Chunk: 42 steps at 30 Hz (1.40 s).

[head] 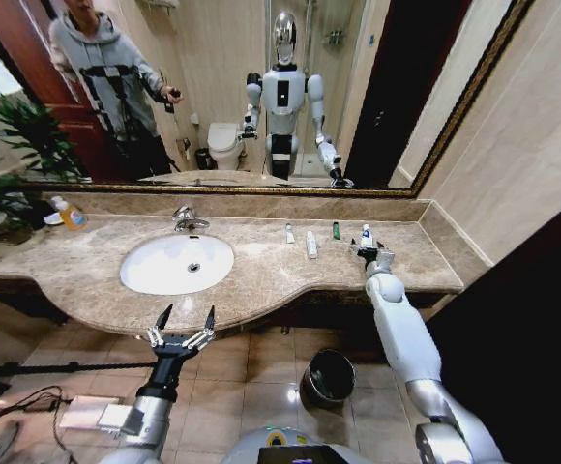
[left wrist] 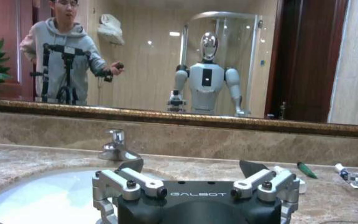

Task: Pick up the trash from the sink and place it in the trash bin.

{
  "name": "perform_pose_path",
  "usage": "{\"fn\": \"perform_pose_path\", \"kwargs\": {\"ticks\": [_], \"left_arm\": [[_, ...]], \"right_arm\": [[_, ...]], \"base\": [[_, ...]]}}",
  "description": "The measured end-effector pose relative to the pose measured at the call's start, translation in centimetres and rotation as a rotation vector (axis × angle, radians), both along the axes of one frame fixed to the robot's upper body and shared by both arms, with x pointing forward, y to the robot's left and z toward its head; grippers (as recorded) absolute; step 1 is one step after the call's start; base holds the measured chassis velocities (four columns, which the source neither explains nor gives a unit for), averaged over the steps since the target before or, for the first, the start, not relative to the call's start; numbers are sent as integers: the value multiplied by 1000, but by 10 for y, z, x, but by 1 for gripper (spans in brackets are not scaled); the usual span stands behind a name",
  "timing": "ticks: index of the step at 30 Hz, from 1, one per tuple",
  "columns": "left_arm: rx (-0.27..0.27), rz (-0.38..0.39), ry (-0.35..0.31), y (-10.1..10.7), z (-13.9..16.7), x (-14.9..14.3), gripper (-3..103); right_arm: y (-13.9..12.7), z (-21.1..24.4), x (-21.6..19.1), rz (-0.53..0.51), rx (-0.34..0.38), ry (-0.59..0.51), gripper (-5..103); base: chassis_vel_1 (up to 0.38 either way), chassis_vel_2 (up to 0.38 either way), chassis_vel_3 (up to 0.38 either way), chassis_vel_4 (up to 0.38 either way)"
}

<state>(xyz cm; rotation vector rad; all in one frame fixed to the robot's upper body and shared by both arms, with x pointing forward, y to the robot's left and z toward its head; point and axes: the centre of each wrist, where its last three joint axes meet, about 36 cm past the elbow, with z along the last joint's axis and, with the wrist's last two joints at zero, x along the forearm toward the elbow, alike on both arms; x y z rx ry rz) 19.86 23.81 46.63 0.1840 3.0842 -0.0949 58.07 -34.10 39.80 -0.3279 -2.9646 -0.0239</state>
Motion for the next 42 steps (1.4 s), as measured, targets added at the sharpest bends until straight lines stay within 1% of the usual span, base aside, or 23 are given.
{"fn": "perform_pose_path", "kwargs": {"ticks": [3,5,6,9,10,12,14,15,16,17,20,22,24,25,27,42], "left_arm": [[0,0,0,0,0,0,100],[0,0,0,0,0,0,100],[0,0,0,0,0,0,100],[0,0,0,0,0,0,100],[0,0,0,0,0,0,100],[0,0,0,0,0,0,100],[0,0,0,0,0,0,100],[0,0,0,0,0,0,100],[0,0,0,0,0,0,100],[0,0,0,0,0,0,100],[0,0,0,0,0,0,100],[0,0,0,0,0,0,100],[0,0,0,0,0,0,100],[0,0,0,0,0,0,100],[0,0,0,0,0,0,100],[0,0,0,0,0,0,100]], "right_arm": [[-2,-3,0,-4,-2,9,91],[-5,-7,2,-11,-1,16,83],[-5,-7,2,-11,-1,16,83],[-7,-13,4,-21,0,19,66],[-7,-13,4,-21,0,19,66],[-8,-15,5,-25,1,19,56],[-8,-16,5,-26,1,18,56],[-8,-18,5,-27,1,16,44],[-8,-19,5,-28,1,15,38],[-8,-19,5,-28,1,15,38],[-10,-21,3,-31,3,16,22],[-10,-21,3,-31,5,16,22],[-10,-20,2,-32,10,13,12],[-10,-20,2,-32,10,13,12],[-9,-19,2,-32,12,10,1],[-9,-11,-2,-40,23,-8,0]], "base": [[0,0,0,0],[0,0,0,0],[0,0,0,0],[0,0,0,0],[0,0,0,0],[0,0,0,0],[0,0,0,0],[0,0,0,0],[0,0,0,0],[0,0,0,0],[0,0,0,0],[0,0,0,0],[0,0,0,0],[0,0,0,0],[0,0,0,0],[0,0,0,0]]}}
